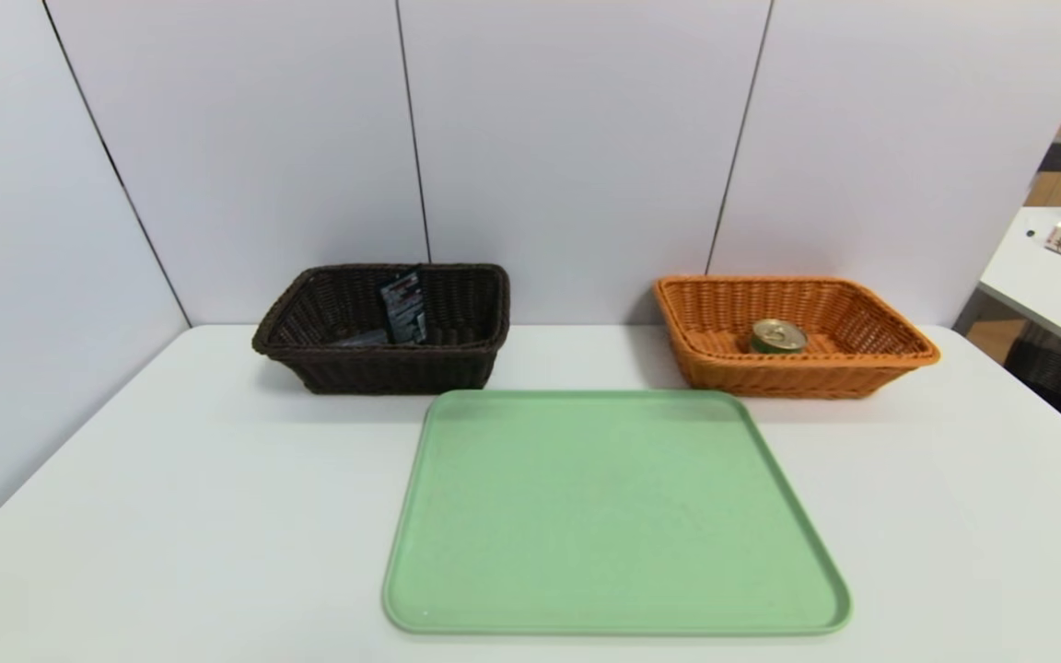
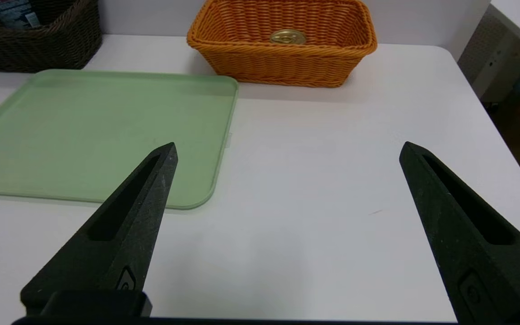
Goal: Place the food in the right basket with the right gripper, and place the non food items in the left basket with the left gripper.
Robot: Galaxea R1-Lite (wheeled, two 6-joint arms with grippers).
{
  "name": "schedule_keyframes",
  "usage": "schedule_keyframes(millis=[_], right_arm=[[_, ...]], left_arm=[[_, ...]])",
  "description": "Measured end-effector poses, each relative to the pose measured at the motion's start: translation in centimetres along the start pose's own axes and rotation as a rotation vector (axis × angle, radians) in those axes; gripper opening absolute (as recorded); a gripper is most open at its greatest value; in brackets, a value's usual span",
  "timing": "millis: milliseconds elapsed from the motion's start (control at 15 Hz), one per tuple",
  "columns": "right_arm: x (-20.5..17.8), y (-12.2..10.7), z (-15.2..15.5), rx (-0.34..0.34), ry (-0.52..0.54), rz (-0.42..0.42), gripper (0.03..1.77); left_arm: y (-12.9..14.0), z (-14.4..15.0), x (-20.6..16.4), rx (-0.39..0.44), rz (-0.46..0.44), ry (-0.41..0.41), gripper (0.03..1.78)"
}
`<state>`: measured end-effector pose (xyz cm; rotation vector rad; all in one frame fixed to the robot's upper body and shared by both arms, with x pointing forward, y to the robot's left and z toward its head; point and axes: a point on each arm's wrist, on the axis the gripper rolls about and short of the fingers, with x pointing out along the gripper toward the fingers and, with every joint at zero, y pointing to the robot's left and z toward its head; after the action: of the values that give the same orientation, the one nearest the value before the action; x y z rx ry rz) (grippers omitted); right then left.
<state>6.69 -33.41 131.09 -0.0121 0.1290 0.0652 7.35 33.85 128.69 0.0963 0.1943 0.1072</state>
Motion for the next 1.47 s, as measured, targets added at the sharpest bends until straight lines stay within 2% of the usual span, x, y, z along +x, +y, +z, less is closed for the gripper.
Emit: schedule_keyframes(millis=[267,400,1000,1133,1467], right_arm=[[-0.5,-0.2,-2.0,-0.013,-0.015,-0.150,1.69],[-0.7,-0.2,-3.2,-0.029,-0.018,-0.170,1.69],[0.6,-0.3,-9.9,-0.071,-0.106,-0.165,1.69],[1.1,-0.3,-10.9,-0.068,-0.145,-0.162,1.69],[1.7,-0.1,-12.5,-0.059,-0.122,-0.085,1.69]], left_arm=[[-0.1,-1.8,-0.6,-0.007,0.017,-0.024,1.69],[-0.2,-2.8,-0.8,-0.006,0.025,-0.033,1.69],[-0.8,-8.3,-0.4,0.008,0.050,-0.085,1.69],[-1.0,-8.6,0.2,0.009,-0.019,-0.160,1.69],[-1.6,-10.1,1.2,0.017,-0.147,-0.162,1.69]])
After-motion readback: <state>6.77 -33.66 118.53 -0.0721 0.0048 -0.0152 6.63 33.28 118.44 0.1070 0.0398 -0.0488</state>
